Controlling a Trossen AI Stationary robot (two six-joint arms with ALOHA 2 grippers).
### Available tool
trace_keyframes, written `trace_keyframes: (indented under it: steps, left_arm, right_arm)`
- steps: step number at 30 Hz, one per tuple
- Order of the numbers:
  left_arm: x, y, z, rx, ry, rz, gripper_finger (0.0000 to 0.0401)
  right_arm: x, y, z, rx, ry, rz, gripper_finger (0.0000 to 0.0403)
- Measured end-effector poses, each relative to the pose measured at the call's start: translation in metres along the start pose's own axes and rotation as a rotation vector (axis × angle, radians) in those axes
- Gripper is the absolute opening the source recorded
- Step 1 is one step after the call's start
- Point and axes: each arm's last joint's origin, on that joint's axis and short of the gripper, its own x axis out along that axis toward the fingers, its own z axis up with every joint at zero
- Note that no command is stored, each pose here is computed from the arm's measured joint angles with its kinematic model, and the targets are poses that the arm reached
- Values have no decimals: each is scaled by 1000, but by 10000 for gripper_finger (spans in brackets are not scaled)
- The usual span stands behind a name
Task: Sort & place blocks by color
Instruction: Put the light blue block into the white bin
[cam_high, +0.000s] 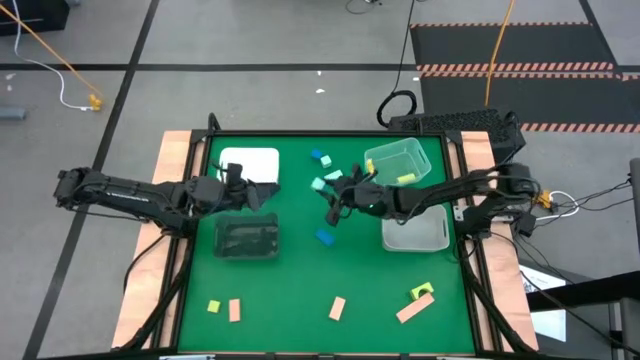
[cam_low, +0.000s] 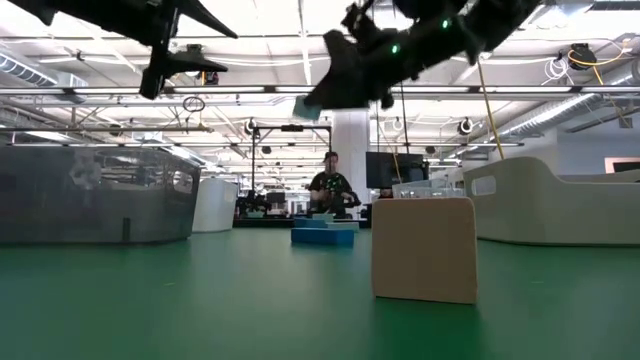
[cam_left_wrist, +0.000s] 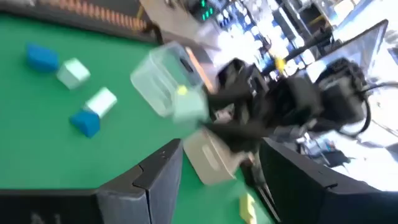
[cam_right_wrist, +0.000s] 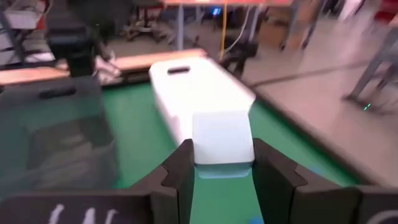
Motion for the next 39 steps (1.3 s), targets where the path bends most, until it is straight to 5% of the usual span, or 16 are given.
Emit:
trace_keyframes:
  steps: [8, 20, 30, 39]
  left_arm:
    - [20, 12, 1, -50, 50, 41, 231]
    - [50, 9, 5, -147, -7, -114, 329]
    - [68, 13, -2, -243, -22, -147, 335]
    - [96, 2, -5, -193, -4, -121, 335]
  right_arm:
    - [-19, -9, 27, -111, -91, -11, 110]
    - [-19, -9, 27, -190, -79, 19, 110]
    - [-21, -1, 36, -244, 19, 71, 110]
    - [-21, 1, 37, -178, 28, 122, 111]
